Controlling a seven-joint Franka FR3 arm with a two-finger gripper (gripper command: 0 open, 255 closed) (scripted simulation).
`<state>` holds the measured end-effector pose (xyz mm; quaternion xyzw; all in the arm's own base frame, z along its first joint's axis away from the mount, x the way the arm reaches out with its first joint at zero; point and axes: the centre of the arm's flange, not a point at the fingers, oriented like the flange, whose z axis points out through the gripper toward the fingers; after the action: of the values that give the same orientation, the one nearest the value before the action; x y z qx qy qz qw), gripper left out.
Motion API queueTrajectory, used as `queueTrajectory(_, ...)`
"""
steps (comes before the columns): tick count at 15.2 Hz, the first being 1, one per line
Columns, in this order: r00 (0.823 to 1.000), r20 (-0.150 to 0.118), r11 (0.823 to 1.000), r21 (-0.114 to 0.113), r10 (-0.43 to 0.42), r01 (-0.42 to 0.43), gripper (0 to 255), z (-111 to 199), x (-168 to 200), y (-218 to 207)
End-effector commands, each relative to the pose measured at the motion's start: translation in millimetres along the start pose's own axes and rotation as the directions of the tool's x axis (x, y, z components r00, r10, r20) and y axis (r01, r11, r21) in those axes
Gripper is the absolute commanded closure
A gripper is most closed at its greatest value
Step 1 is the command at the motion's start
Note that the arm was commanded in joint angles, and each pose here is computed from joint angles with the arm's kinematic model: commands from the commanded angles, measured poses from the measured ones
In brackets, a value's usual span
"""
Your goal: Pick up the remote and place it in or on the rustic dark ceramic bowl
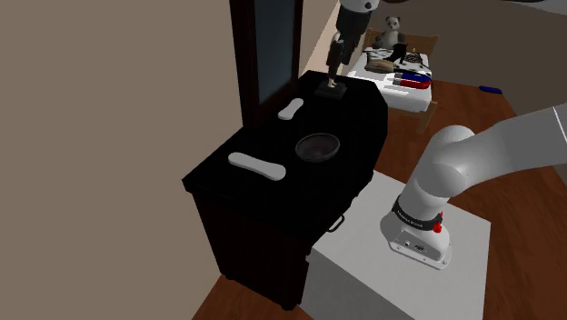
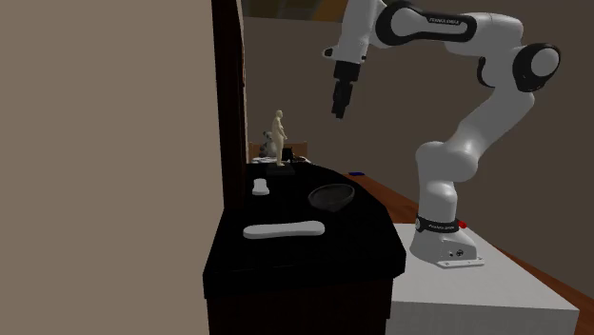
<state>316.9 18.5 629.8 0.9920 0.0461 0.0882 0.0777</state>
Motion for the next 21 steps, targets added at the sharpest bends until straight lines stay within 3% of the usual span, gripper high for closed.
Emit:
queueTrajectory(1, 1.000, 0.000, 1.000, 0.000, 0.000, 0.000, 0, 0.0, 0.0, 0.0)
queueTrajectory(21, 0.990, 0.112, 0.991, 0.111, -0.081, 0.069, 0, 184.0, 112.6, -150.2)
